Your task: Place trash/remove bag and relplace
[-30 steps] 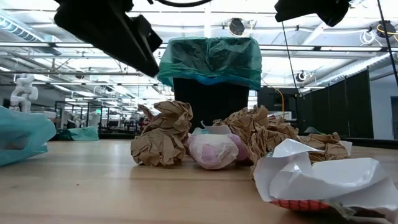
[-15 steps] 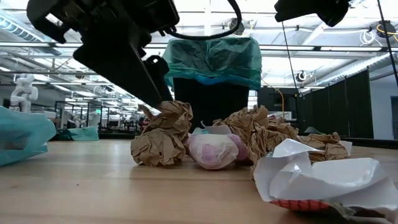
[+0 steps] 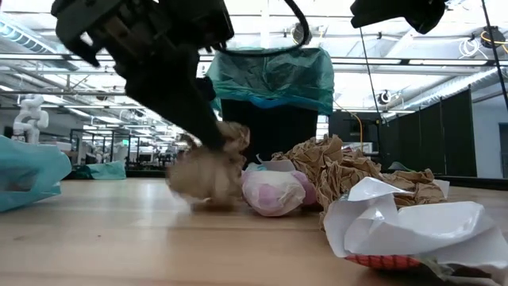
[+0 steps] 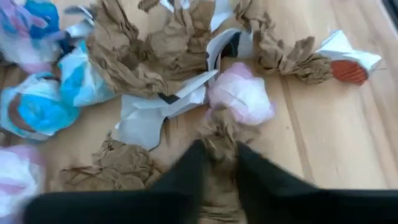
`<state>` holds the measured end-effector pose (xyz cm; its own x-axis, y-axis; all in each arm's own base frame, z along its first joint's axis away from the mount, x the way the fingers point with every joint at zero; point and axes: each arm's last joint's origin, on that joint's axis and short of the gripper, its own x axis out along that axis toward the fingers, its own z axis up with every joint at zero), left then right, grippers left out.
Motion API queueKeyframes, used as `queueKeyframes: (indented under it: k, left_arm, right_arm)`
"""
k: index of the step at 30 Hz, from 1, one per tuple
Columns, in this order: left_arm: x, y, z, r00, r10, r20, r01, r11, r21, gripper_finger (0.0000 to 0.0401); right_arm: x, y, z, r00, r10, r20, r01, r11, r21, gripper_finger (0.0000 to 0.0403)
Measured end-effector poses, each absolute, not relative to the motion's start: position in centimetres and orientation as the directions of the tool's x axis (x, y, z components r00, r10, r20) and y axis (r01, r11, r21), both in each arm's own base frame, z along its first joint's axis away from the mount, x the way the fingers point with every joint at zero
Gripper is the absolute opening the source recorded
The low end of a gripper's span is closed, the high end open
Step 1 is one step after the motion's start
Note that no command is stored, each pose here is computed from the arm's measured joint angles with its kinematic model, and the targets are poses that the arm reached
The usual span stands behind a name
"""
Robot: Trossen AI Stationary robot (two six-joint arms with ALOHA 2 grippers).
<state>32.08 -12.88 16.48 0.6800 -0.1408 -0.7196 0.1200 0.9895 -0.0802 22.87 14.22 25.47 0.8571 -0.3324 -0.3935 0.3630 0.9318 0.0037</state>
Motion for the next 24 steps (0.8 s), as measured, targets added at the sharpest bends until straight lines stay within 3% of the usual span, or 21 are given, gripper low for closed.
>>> queueKeyframes:
  k: [2,6,11,19,24]
  left_arm:
    - [32.0,-12.9,16.9,0.686,-0.163,-0.709,0.133,0.986,-0.098,0.0016]
    - [31.8,-13.1,18.6,0.706,-0.181,-0.685,0.152,0.983,-0.103,0.0004]
    - [31.2,-13.1,24.4,0.779,-0.191,-0.597,0.219,0.975,-0.027,0.0002]
    - [28.9,-9.4,35.0,0.915,0.031,-0.401,0.103,0.945,0.309,0.0001]
    - [28.7,-4.5,38.5,0.933,0.176,-0.315,-0.032,0.91,0.413,0.0001]
  right_arm:
    - [22.9,14.2,25.5,0.857,-0.332,-0.394,0.363,0.932,0.003,0.0137]
    - [22.9,14.2,25.5,0.857,-0.333,-0.394,0.363,0.932,0.002,0.0137]
    - [22.9,14.2,25.5,0.857,-0.333,-0.393,0.363,0.932,0.001,0.0137]
    - [22.9,14.2,25.5,0.857,-0.333,-0.393,0.363,0.932,0.003,0.0137]
    - [22.9,14.2,25.5,0.857,-0.333,-0.393,0.363,0.932,0.004,0.0137]
